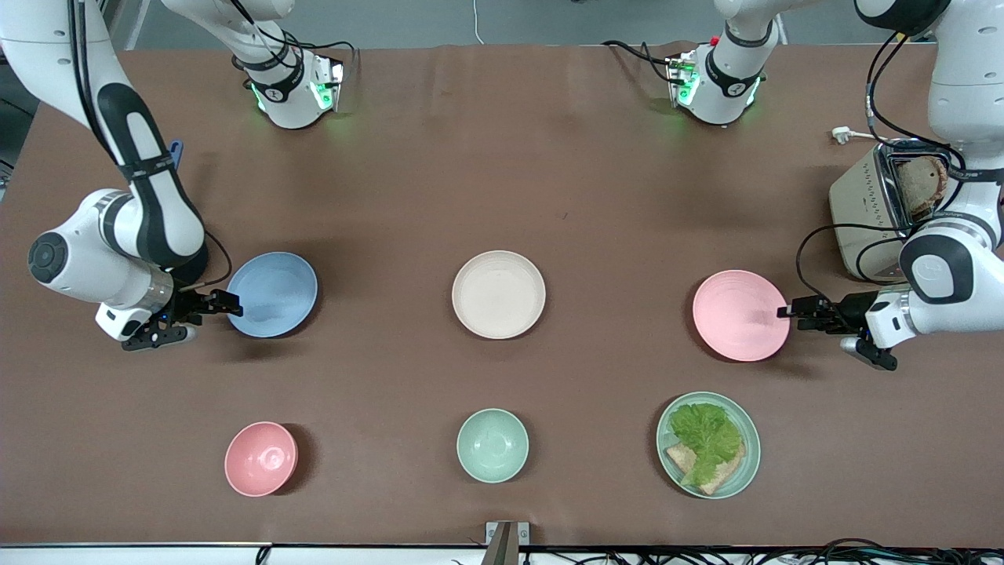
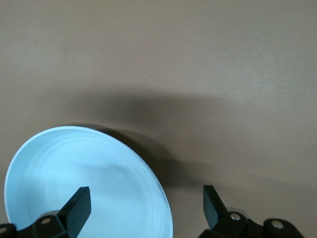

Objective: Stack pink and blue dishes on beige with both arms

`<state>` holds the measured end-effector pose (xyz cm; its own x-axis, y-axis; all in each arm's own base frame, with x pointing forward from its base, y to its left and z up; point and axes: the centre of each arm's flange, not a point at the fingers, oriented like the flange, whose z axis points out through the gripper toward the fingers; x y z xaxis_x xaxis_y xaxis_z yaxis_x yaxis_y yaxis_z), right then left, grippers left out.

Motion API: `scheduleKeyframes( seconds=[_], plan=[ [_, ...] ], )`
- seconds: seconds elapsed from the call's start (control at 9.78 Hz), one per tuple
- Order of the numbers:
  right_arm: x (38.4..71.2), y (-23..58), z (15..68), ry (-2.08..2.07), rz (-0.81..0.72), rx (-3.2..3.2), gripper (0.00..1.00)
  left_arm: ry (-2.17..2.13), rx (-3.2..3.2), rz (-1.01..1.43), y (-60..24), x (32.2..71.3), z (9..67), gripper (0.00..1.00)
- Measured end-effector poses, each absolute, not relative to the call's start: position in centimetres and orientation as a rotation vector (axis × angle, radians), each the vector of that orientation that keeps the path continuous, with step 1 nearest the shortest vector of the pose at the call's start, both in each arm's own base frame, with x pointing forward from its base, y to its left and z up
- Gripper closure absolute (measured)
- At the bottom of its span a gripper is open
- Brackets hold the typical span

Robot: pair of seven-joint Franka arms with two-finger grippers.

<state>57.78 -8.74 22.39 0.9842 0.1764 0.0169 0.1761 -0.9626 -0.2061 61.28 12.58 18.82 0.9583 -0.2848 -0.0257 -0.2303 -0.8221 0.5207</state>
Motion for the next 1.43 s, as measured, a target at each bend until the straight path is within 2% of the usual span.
scheduleKeyframes(
  seconds=[0.31,0.51,0.72,0.82,0.92,1.12,1.23,1.33,1.43],
  plan=[
    [56.5,-11.0,19.2,-0.289,-0.05,-2.778,0.0,-0.369,2.569,-0.151,12.2,61.2,18.2,0.63],
    [56.2,-10.7,18.5,-0.282,-0.032,-2.752,0.03,-0.375,2.568,-0.149,12.2,61.3,18.2,0.85],
    [55.4,-10.4,17.8,-0.253,-0.014,-2.734,0.24,-0.413,2.523,-0.158,10.2,62.0,20.2,0.95],
    [55.3,-10.3,17.7,-0.253,-0.011,-2.731,0.25,-0.405,2.497,-0.178,8.0,62.6,22.8,0.95],
    [55.3,-10.3,17.6,-0.253,-0.01,-2.731,0.42,-0.372,2.487,-0.196,4.8,63.2,26.3,0.95],
    [55.2,-10.4,17.5,-0.252,-0.007,-2.73,0.55,-0.277,2.498,-0.24,-2.6,63.4,31.8,0.95],
    [55.1,-10.4,17.5,-0.25,-0.007,-2.731,0.74,-0.225,2.52,-0.296,-6.9,63.1,32.8,0.95],
    [55.1,-10.4,17.5,-0.251,-0.004,-2.728,0.88,-0.165,2.57,-0.348,-11.4,62.7,32.9,0.95],
    [55.1,-10.4,17.6,-0.25,0.002,-2.718,0.94,-0.11,2.637,-0.357,-16.3,62.1,32.7,0.95]
  ],
)
